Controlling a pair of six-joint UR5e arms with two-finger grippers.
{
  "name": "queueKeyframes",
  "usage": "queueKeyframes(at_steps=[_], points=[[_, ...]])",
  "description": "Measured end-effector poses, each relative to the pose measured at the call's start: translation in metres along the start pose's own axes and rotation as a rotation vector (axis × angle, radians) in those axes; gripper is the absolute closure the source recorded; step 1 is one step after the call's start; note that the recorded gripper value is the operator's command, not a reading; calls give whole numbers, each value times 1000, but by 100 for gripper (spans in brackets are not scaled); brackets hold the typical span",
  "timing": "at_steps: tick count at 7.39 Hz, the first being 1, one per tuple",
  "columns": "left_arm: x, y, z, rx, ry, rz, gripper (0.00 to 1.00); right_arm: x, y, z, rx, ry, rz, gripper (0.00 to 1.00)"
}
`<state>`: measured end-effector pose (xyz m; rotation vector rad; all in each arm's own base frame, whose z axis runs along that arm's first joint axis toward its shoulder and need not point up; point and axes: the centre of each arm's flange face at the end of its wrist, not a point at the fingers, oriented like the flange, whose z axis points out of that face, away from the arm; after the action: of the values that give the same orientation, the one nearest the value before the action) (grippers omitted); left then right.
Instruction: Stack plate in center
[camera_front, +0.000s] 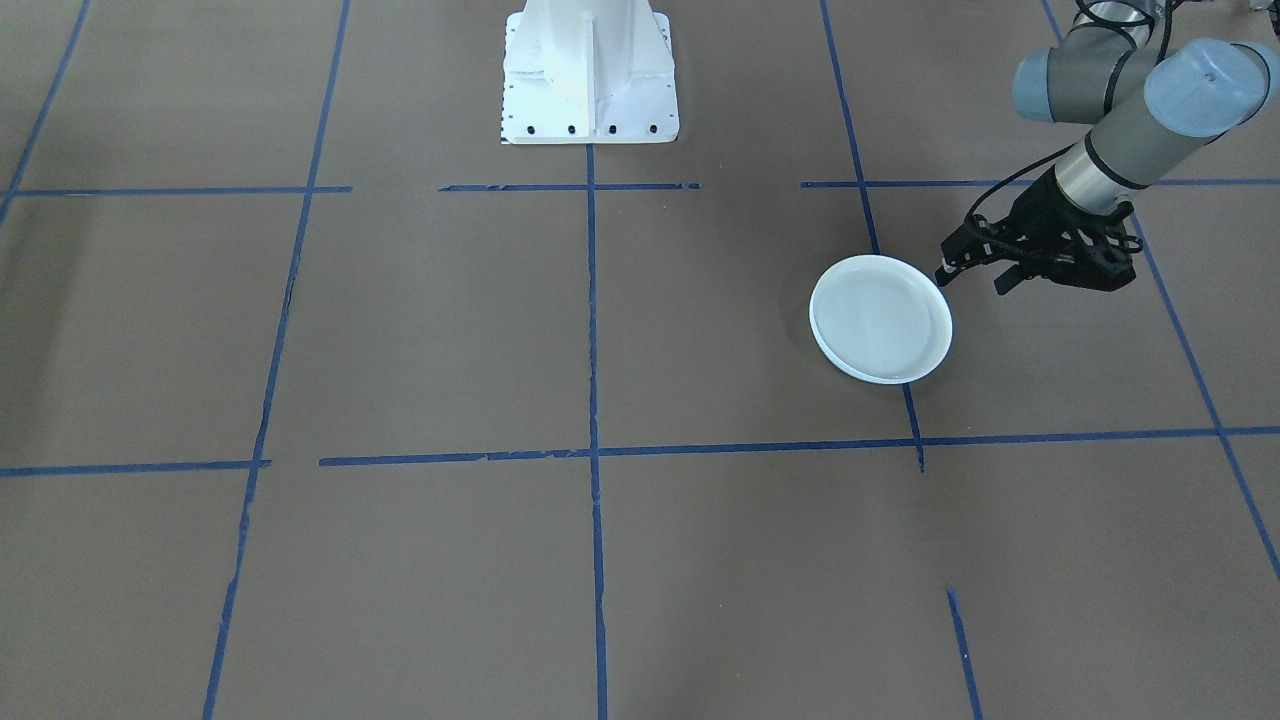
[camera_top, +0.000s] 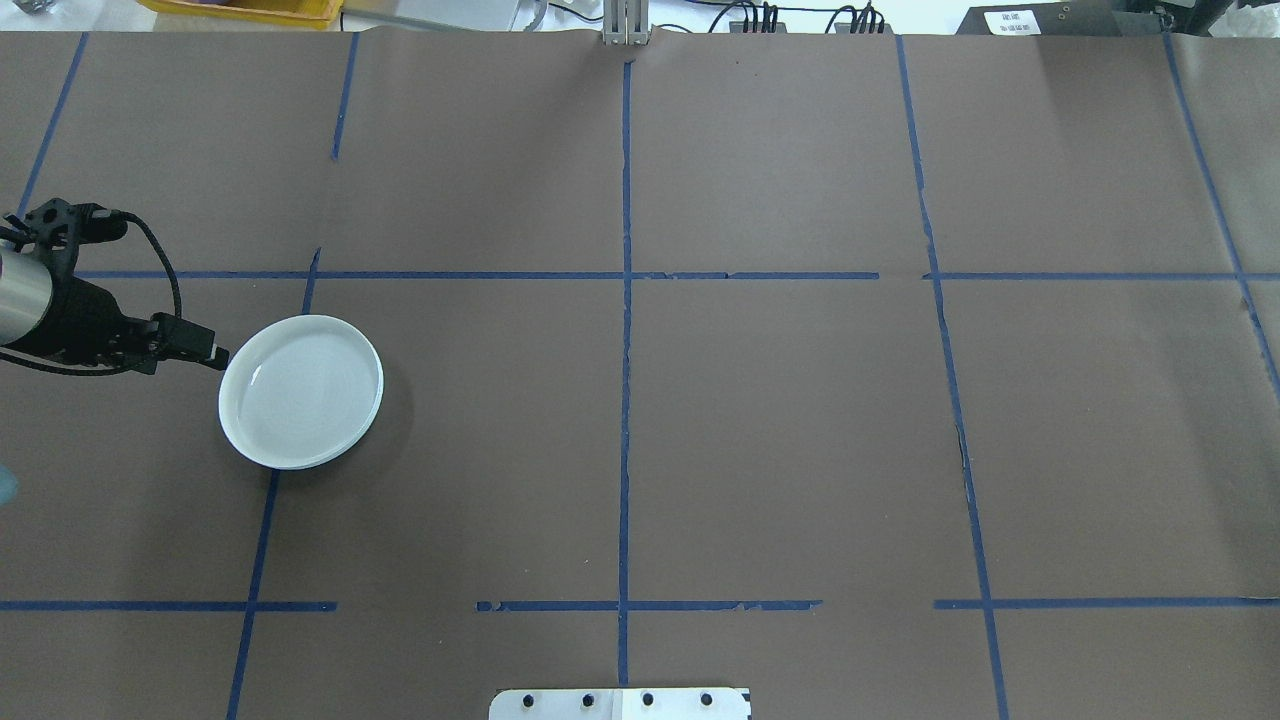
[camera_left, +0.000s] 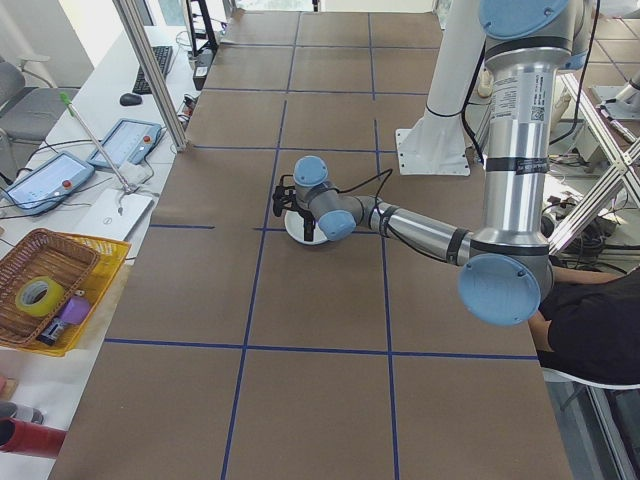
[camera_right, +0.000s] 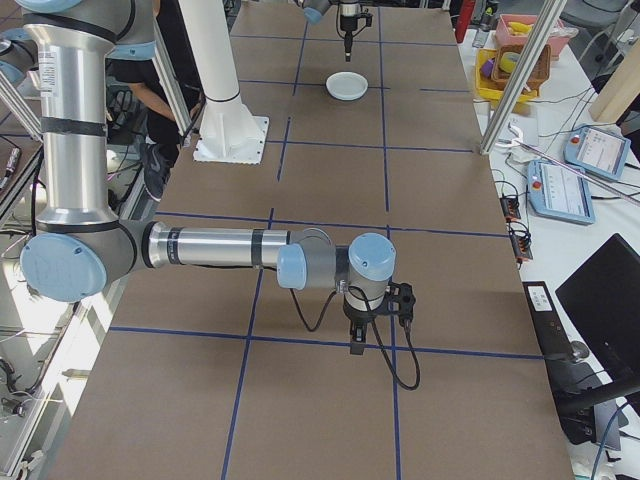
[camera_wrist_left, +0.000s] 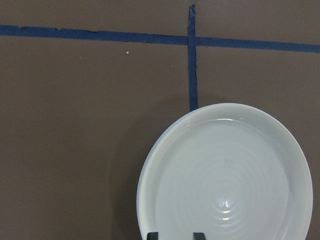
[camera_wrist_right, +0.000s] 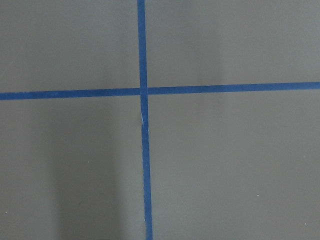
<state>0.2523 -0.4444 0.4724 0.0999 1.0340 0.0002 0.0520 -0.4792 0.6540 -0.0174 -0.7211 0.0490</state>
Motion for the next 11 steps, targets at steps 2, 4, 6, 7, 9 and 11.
queueKeyframes(at_steps=[2, 4, 6, 7, 9, 11], points=[[-25, -26, -36, 83, -24, 123, 0, 0, 0, 0, 0, 0, -1, 0], [-72, -53, -78, 153, -97, 243, 0, 0, 0, 0, 0, 0, 0, 0], [-123, -73, -118, 137, -207, 287, 0, 0, 0, 0, 0, 0, 0, 0], [-148, -79, -138, 115, -254, 280, 0, 0, 0, 0, 0, 1, 0, 0], [-210, -78, -179, 53, -331, 273, 0, 0, 0, 0, 0, 1, 1, 0], [-270, -55, -184, -47, -350, 222, 0, 0, 0, 0, 0, 0, 0, 0]])
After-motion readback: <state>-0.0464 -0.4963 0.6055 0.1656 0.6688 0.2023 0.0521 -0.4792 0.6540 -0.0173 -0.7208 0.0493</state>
